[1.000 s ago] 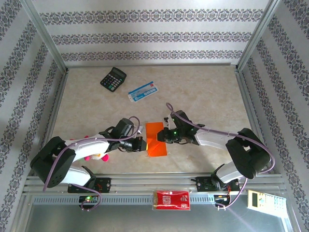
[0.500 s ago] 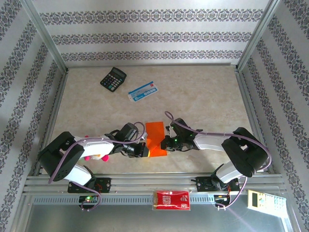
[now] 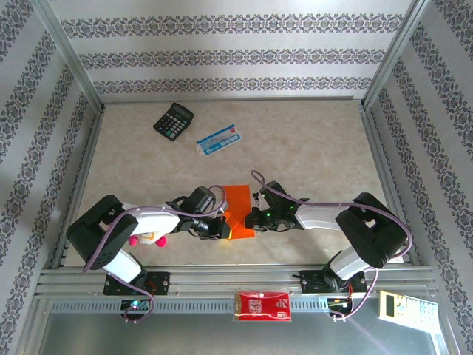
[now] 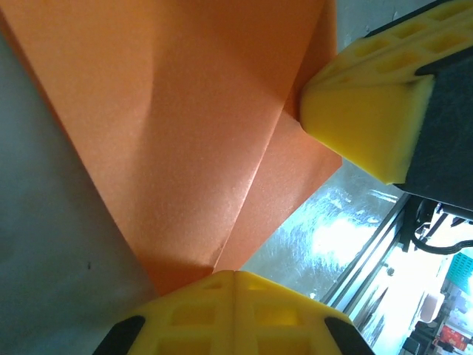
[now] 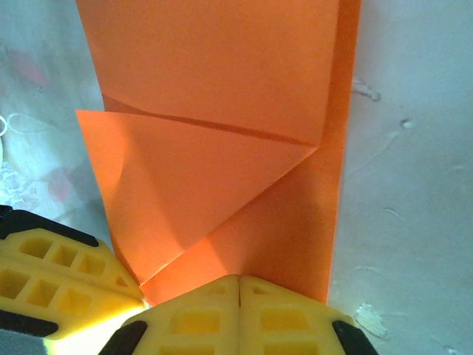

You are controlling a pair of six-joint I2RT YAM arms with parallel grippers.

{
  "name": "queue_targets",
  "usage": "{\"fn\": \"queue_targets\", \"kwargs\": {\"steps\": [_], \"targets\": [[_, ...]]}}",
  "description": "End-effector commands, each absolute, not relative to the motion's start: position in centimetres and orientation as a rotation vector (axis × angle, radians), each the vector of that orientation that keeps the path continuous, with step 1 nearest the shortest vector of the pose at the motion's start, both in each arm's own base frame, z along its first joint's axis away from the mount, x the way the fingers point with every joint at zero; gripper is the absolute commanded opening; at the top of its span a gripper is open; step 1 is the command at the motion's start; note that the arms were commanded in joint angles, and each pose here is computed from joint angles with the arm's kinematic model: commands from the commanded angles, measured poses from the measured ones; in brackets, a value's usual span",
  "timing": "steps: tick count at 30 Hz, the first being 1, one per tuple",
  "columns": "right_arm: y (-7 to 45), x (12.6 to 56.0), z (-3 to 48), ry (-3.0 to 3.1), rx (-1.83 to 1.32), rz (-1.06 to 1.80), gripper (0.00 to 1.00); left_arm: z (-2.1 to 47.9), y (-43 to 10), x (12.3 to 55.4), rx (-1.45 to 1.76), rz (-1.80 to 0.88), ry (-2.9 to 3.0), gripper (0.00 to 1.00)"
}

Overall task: Fold a paper plane with a square sheet of paper (pick it up from the middle)
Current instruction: Fold the triangle a second time at the center of the table, then turn over the paper at the center of the table.

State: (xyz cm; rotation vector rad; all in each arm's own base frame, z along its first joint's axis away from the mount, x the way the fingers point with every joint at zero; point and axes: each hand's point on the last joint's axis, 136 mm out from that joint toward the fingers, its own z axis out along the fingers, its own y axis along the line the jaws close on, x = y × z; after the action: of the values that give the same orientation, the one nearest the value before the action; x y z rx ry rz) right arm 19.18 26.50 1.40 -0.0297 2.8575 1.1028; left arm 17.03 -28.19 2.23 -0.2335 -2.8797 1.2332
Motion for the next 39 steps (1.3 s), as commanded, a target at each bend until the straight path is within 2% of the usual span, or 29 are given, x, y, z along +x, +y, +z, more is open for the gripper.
{"fn": "queue_targets", "kwargs": {"steps": [1,11,22,30,39], "targets": [[25.7,18.2,-0.2,2.918,-0.004,1.036,0.01,2.7,-29.4,17.6,-0.304,1.291,-2.870,0.03],[25.7,17.8,-0.4,2.925,-0.009,1.032,0.00,2.1,-29.9,18.0,-0.292,1.308,-2.862,0.03],[25.7,18.2,0.4,2.910,-0.045,1.019,0.00,5.1,-28.2,17.5,-0.337,1.316,-2.914,0.09],[25.7,18.2,0.2,2.918,-0.043,1.018,0.00,3.6,-27.5,17.5,-0.333,1.211,-2.927,0.01],[25.7,18.1,0.0,2.924,-0.039,1.015,0.00,2.1,-27.8,17.9,-0.332,1.173,-2.924,0.00]]}}
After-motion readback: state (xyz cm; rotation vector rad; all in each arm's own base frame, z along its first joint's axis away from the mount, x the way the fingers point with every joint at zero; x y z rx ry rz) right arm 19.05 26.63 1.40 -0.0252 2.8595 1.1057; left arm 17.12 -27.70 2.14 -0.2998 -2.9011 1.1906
